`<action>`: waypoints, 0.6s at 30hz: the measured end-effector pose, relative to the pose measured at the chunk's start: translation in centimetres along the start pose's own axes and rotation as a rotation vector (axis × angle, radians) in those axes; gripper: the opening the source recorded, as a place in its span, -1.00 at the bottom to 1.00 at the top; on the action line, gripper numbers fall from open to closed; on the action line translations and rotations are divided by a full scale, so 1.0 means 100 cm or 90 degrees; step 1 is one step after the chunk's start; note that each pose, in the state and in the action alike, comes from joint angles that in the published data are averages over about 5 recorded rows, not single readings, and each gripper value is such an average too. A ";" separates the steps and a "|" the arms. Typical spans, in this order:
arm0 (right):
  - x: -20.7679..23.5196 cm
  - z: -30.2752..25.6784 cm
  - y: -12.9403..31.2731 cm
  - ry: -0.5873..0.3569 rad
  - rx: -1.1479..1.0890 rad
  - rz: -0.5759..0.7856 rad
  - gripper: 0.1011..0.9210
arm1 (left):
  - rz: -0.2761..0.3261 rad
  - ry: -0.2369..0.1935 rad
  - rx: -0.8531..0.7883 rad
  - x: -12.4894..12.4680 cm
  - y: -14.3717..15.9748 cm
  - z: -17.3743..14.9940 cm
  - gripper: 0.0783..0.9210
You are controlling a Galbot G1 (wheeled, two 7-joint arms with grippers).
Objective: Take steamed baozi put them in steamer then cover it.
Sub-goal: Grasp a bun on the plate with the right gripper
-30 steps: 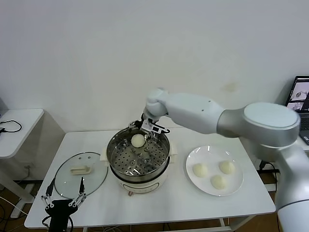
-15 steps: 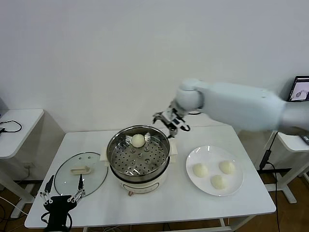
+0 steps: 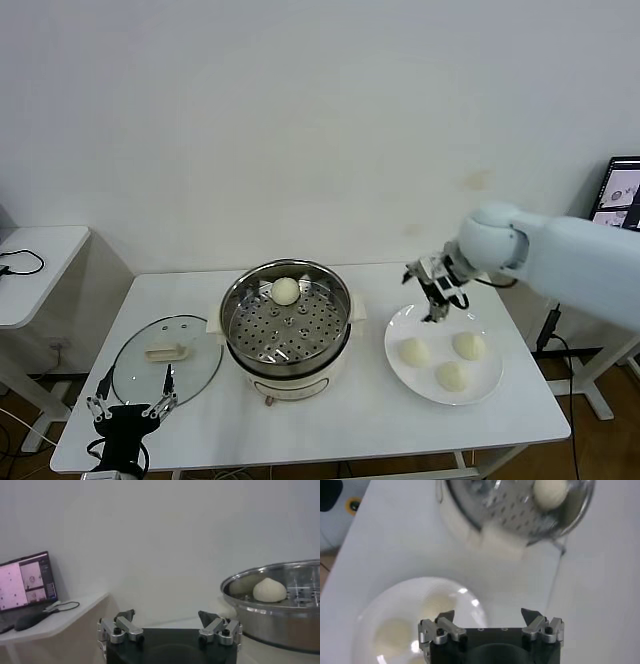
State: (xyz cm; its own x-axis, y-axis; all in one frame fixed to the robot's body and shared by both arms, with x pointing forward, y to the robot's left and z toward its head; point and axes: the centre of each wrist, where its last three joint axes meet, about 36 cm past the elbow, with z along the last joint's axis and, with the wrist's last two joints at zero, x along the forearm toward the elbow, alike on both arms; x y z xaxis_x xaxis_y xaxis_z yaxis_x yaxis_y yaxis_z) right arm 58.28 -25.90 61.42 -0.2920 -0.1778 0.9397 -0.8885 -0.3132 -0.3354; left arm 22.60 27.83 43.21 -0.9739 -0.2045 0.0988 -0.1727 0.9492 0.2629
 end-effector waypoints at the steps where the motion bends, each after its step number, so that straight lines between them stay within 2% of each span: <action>1: -0.004 0.002 0.005 0.002 -0.007 -0.005 0.76 | 0.000 0.000 -0.002 -0.001 0.001 0.000 0.77; 18: -0.089 0.022 0.043 0.019 -0.071 -0.066 0.76 | -0.009 0.009 -0.015 -0.005 0.008 0.002 0.77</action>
State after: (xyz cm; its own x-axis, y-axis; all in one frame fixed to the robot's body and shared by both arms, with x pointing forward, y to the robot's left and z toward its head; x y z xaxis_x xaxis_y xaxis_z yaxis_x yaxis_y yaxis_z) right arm 57.83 -27.74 51.43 -0.2054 -0.1215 0.9711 -0.9476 -0.2233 -0.2283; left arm 22.90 28.76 43.24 -0.9690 -0.2218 0.1087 -0.1831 0.9404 0.2864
